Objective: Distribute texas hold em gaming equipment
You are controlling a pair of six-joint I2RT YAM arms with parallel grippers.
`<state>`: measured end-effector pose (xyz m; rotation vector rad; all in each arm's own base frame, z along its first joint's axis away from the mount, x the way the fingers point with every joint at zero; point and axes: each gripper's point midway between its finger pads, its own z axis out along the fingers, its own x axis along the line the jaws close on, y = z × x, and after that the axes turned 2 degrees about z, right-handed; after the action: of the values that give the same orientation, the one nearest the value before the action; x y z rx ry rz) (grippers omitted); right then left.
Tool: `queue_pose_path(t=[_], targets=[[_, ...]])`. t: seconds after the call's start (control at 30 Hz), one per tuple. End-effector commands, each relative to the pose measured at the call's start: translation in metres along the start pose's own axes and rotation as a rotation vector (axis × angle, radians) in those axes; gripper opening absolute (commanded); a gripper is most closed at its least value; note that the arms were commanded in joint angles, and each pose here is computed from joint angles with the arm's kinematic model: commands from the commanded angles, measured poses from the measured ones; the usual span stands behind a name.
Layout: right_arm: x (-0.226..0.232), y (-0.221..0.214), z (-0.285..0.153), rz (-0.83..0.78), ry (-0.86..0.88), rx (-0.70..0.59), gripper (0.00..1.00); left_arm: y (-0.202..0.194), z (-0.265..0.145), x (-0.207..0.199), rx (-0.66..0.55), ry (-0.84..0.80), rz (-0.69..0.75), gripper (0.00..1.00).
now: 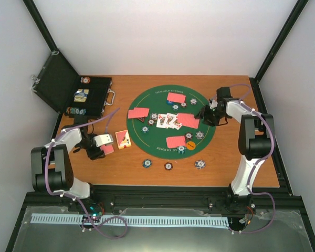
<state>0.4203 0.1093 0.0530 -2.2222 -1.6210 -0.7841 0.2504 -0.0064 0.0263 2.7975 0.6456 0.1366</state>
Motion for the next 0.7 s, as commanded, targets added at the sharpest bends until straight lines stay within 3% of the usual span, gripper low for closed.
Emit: queue_pose_path(t=[0.0, 0.13, 0.23, 0.37, 0.53, 0.67], targets=[[0.012, 0.008, -0.03, -0.025, -0.01, -0.074, 0.52, 0.004, -0.002, 0.001, -0.031, -0.001, 0.049, 0.64], [0.022, 0.007, -0.045, -0.031, 0.005, -0.101, 0.52, 0.0, 0.002, -0.001, -0.009, -0.023, 0.044, 0.7], [0.032, 0.006, -0.06, -0.049, 0.019, -0.124, 0.52, -0.001, 0.002, -0.005, -0.004, -0.038, 0.047, 0.86], [0.036, 0.004, -0.073, -0.068, 0.007, -0.138, 0.56, 0.005, -0.009, -0.007, -0.027, -0.041, 0.044, 0.99], [0.041, -0.003, -0.09, -0.093, 0.005, -0.168, 0.69, 0.02, -0.034, -0.003, -0.072, -0.021, 0.018, 1.0], [0.04, -0.005, -0.102, -0.11, -0.019, -0.2, 0.86, 0.039, -0.064, 0.006, -0.136, 0.024, -0.013, 1.0]])
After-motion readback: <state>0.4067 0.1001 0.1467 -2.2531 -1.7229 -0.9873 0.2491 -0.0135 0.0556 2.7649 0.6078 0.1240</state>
